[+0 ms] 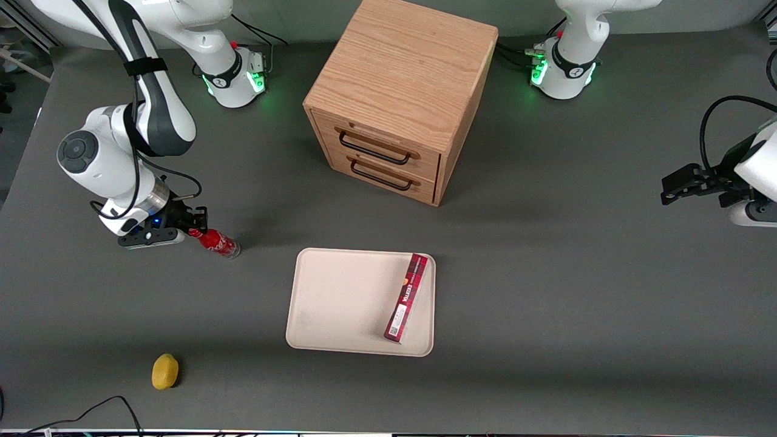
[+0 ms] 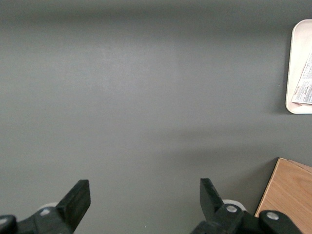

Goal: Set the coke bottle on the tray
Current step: 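Close the right gripper around the bottle's cap end, then lift the bottle and carry it toward the cream tray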

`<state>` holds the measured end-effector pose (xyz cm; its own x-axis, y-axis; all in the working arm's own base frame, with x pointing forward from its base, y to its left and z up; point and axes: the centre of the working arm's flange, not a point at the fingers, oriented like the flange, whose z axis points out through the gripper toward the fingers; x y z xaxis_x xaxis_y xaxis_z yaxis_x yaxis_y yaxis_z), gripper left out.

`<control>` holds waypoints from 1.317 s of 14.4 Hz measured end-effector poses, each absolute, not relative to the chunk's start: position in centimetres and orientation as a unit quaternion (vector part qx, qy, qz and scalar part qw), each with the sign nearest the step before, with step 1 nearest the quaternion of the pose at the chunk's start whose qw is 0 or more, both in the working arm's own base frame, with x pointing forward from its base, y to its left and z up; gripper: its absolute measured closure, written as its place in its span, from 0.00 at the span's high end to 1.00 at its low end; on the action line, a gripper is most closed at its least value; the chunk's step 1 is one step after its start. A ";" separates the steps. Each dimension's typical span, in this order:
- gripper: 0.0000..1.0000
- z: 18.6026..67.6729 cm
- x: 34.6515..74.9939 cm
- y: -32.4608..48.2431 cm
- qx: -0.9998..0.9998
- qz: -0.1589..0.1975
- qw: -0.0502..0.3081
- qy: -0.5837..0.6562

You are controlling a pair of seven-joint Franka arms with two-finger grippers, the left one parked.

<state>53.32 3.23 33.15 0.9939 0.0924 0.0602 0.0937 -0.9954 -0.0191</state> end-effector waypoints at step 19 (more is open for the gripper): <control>0.32 62.5 57.2 5.4 -0.994 0.104 0.005 -0.035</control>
